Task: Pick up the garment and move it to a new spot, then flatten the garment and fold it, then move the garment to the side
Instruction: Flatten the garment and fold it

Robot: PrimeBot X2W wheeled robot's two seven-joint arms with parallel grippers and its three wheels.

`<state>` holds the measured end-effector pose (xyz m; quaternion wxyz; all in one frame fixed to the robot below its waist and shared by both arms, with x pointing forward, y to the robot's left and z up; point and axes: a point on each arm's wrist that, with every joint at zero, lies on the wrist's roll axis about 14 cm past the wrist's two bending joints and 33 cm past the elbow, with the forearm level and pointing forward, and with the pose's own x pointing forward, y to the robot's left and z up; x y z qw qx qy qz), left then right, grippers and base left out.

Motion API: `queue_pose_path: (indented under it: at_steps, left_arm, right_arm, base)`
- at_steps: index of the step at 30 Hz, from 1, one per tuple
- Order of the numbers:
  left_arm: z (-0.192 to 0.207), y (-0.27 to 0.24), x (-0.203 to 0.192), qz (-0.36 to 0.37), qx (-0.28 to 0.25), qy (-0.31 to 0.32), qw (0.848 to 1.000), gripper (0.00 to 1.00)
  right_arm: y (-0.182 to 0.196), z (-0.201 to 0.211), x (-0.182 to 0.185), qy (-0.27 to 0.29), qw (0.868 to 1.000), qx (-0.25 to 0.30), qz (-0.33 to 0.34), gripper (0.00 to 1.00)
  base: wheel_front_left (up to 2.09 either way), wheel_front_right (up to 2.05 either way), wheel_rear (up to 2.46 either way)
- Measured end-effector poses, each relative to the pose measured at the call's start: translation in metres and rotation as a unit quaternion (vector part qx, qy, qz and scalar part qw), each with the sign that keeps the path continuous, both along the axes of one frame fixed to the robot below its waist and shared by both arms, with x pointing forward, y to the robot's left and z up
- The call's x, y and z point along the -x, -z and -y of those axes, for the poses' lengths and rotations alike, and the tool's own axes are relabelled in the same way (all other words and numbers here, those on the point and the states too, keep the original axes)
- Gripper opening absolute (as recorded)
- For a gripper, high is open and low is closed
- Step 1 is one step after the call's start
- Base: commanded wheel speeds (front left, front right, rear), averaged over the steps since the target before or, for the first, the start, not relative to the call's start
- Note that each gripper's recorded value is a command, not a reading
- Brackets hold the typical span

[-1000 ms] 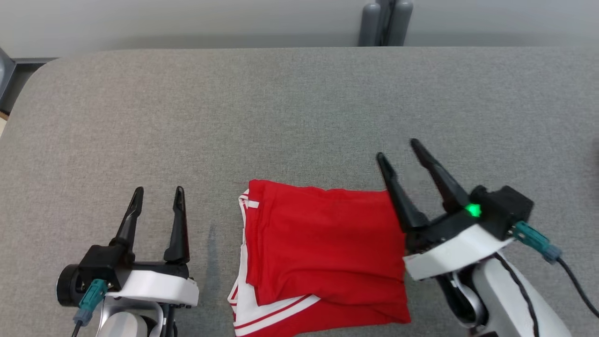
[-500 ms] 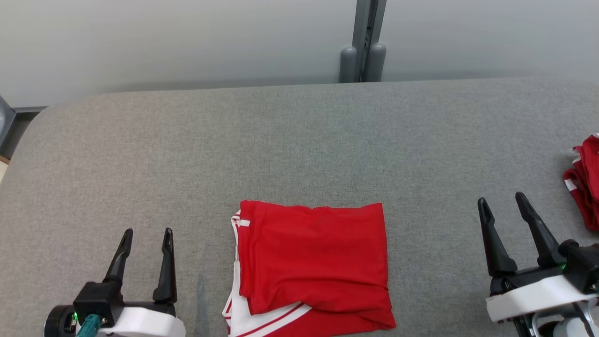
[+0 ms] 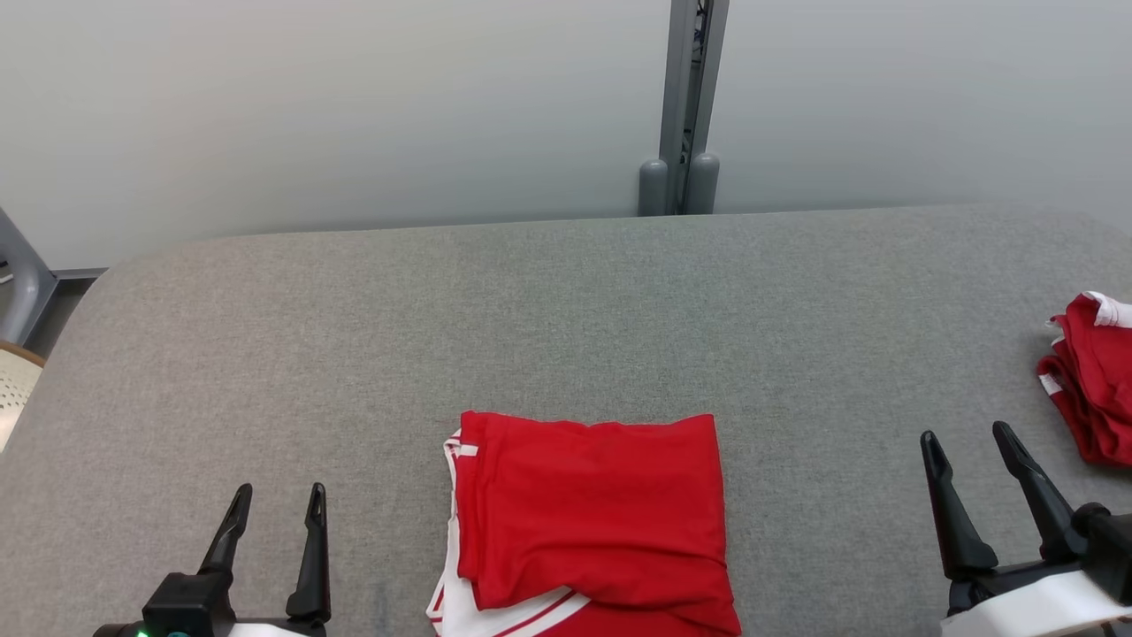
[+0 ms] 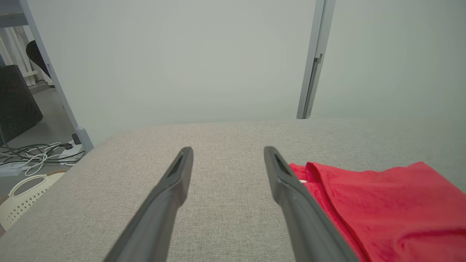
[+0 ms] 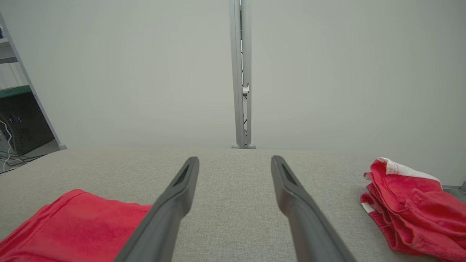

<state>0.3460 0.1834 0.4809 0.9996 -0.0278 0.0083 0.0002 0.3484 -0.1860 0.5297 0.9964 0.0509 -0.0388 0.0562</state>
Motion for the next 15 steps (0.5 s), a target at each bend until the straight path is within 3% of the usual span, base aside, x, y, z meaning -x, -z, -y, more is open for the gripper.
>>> queue_pose_path:
  at_steps: [15]
  left_arm:
    - [-0.0013,-0.0006,0.0053,-0.008,0.004,-0.002,1.0,1.0]
  right_arm:
    - [0.0002,0.0035,0.009,0.013,1.0,0.001,-0.008,1.0]
  base:
    - [0.0,0.0,0.0]
